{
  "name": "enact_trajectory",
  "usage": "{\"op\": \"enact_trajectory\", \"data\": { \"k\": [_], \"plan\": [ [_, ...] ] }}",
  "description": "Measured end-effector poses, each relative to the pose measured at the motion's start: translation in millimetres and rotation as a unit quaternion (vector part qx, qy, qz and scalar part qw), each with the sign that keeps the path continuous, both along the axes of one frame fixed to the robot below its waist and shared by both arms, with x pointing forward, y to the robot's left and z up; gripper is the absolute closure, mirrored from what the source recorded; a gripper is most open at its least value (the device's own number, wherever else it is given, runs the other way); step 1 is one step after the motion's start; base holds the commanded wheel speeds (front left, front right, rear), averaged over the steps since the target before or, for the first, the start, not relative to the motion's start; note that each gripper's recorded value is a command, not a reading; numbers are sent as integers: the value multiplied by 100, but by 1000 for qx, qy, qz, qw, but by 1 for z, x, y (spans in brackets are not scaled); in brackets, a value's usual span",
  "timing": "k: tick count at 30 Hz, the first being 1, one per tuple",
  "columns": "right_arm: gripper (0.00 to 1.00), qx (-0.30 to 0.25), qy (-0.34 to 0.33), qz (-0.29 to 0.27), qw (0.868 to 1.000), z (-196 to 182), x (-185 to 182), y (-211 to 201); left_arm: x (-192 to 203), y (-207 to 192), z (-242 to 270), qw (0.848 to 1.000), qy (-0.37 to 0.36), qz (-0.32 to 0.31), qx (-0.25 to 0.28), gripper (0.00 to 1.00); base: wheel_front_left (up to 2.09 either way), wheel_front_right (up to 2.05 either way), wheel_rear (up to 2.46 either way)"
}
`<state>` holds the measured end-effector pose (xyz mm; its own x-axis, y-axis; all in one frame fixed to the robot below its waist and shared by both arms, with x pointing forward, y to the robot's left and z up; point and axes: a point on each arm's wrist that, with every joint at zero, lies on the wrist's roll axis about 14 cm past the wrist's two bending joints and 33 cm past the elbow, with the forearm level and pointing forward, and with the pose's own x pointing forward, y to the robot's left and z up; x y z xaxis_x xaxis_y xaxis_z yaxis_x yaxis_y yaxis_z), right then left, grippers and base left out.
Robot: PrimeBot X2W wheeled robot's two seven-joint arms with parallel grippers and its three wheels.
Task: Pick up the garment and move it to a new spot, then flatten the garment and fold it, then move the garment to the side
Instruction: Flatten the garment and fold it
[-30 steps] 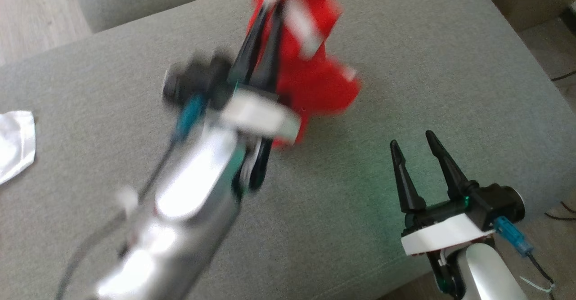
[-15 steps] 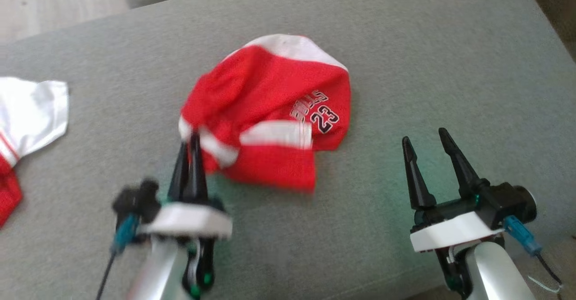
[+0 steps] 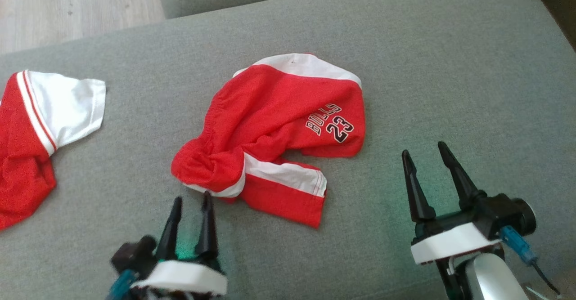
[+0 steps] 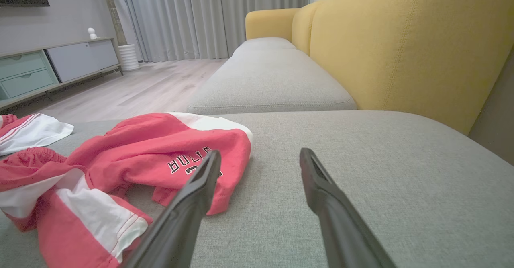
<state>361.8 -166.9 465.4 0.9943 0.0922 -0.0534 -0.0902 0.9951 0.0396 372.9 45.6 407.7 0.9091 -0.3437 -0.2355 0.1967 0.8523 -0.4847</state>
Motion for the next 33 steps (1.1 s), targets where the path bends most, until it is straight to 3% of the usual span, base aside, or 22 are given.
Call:
{"op": "enact_trajectory", "data": {
  "k": [9,14,27,28,29,30,31,33],
  "plan": [
    [0,0,-2,0,1000,1,-4,1,28,35,23,998,-11,49,-40,0,0,0,0],
    [0,0,1,-10,1000,1,-8,-5,46,26,26,999,-16,7,-28,0,0,0,0],
    [0,-1,15,-34,999,-7,-13,-19,55,-2,-9,992,62,-108,35,0,0,0,0],
    [0,0,15,-35,999,-7,-14,-20,52,-6,-11,990,67,-122,37,22,0,0,0],
    [0,1,15,-35,999,-7,-14,-20,47,-11,-14,987,75,-138,40,56,0,0,0],
    [0,1,15,-36,999,-7,-13,-20,43,-15,-14,985,83,-149,38,71,0,0,0],
    [0,1,15,-36,999,-7,-13,-21,40,-19,-13,983,84,-160,34,100,0,0,0],
    [0,1,15,-36,999,-7,-13,-21,37,-23,-11,981,85,-170,33,100,0,0,0]
  ]
}}
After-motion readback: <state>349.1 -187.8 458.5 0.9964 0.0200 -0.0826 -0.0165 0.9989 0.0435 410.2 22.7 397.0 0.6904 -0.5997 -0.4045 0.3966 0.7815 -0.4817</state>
